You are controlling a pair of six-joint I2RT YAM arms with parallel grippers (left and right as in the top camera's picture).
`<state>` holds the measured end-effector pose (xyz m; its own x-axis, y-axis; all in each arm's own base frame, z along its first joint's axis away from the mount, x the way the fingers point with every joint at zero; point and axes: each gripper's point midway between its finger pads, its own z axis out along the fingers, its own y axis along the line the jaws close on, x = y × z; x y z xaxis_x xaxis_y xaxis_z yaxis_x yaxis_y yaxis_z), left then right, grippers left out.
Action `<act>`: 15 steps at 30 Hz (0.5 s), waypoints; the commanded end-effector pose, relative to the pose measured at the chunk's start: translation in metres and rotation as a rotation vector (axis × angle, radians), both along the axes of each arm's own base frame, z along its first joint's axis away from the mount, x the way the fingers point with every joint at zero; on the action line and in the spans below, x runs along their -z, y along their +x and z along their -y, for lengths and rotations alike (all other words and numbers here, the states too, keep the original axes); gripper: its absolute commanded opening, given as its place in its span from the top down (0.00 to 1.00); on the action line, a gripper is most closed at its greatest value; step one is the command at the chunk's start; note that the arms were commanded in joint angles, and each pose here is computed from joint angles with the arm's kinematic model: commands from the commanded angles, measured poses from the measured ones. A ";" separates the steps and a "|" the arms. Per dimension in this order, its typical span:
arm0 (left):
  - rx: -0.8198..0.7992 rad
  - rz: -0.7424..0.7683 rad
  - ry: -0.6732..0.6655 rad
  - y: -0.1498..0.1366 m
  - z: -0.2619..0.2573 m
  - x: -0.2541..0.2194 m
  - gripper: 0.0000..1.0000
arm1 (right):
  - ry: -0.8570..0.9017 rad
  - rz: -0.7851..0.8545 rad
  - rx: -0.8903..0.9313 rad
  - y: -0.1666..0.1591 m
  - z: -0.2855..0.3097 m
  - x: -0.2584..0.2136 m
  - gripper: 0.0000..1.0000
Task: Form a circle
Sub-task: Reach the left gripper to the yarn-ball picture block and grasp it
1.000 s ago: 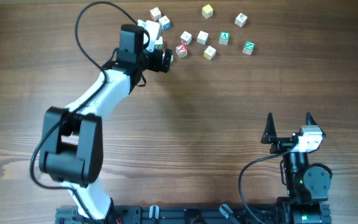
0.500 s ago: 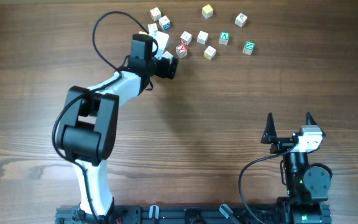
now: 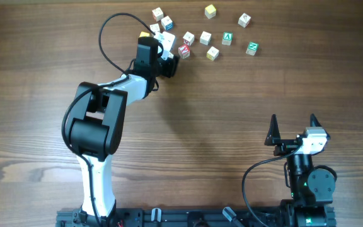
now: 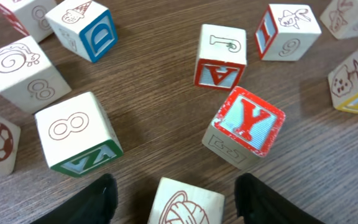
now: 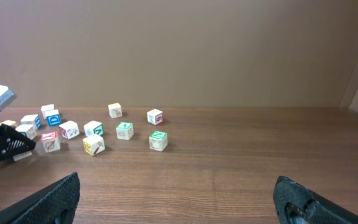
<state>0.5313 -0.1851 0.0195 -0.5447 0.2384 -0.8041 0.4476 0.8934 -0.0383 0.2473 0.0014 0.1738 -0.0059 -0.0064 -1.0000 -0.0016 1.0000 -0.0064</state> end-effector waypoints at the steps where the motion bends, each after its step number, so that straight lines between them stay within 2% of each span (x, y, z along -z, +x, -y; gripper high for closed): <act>1: 0.005 -0.005 0.008 0.000 0.003 0.007 0.51 | -0.017 0.012 -0.019 -0.001 -0.004 -0.002 0.00; 5: 0.006 -0.030 0.015 -0.004 0.002 0.009 0.60 | -0.017 0.012 -0.019 -0.001 -0.004 -0.002 0.01; 8: 0.006 -0.053 0.022 -0.009 0.000 0.001 0.63 | -0.017 0.012 -0.019 -0.001 -0.004 -0.003 0.00; 12: 0.013 -0.048 0.021 -0.017 0.002 -0.032 0.67 | -0.017 0.012 -0.019 -0.001 -0.004 -0.003 0.00; 15: 0.033 -0.027 0.016 -0.027 0.010 -0.067 0.77 | -0.017 0.012 -0.019 -0.001 -0.004 -0.002 0.00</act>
